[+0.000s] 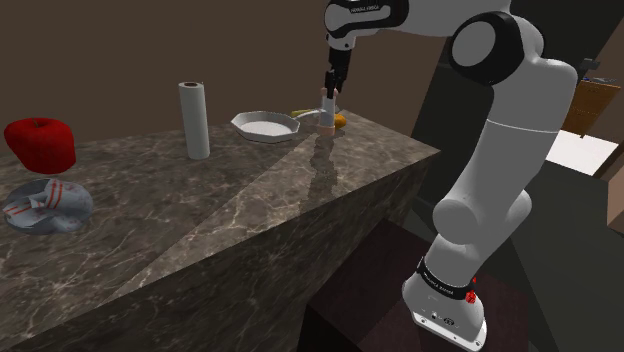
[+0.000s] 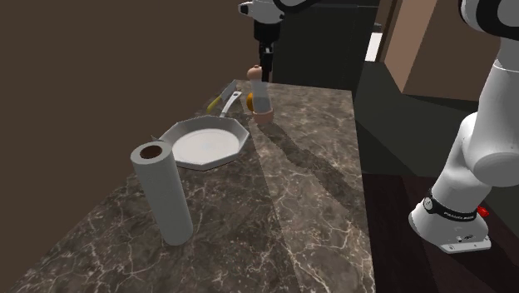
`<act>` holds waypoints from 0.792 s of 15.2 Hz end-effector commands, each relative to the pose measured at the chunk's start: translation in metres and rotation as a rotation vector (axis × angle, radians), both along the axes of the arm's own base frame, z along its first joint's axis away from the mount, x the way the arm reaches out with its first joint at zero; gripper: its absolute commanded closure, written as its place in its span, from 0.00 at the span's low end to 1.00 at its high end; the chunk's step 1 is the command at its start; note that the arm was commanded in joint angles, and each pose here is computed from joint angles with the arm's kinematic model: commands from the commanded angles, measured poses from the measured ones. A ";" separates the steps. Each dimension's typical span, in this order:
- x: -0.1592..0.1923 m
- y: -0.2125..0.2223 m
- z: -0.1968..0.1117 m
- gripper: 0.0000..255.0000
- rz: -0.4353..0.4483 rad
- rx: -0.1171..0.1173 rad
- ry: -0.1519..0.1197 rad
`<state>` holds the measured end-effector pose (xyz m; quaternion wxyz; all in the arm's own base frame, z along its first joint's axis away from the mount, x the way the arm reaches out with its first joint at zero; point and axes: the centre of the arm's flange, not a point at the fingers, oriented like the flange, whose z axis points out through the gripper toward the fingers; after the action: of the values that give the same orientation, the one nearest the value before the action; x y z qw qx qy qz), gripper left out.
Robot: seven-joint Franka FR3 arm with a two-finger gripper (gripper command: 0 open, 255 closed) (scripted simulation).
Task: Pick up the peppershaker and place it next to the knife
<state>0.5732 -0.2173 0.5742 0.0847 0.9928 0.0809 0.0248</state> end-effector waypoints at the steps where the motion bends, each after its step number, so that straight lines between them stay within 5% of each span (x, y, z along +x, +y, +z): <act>1: -0.001 0.000 -0.002 1.00 0.000 0.000 -0.001; 6: -0.001 0.000 -0.002 1.00 0.000 0.000 -0.001; 7: -0.001 0.000 -0.002 0.00 0.000 0.000 -0.001; 12: -0.001 0.000 -0.002 0.00 0.000 0.000 -0.001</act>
<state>0.5725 -0.2173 0.5722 0.0849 0.9928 0.0809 0.0252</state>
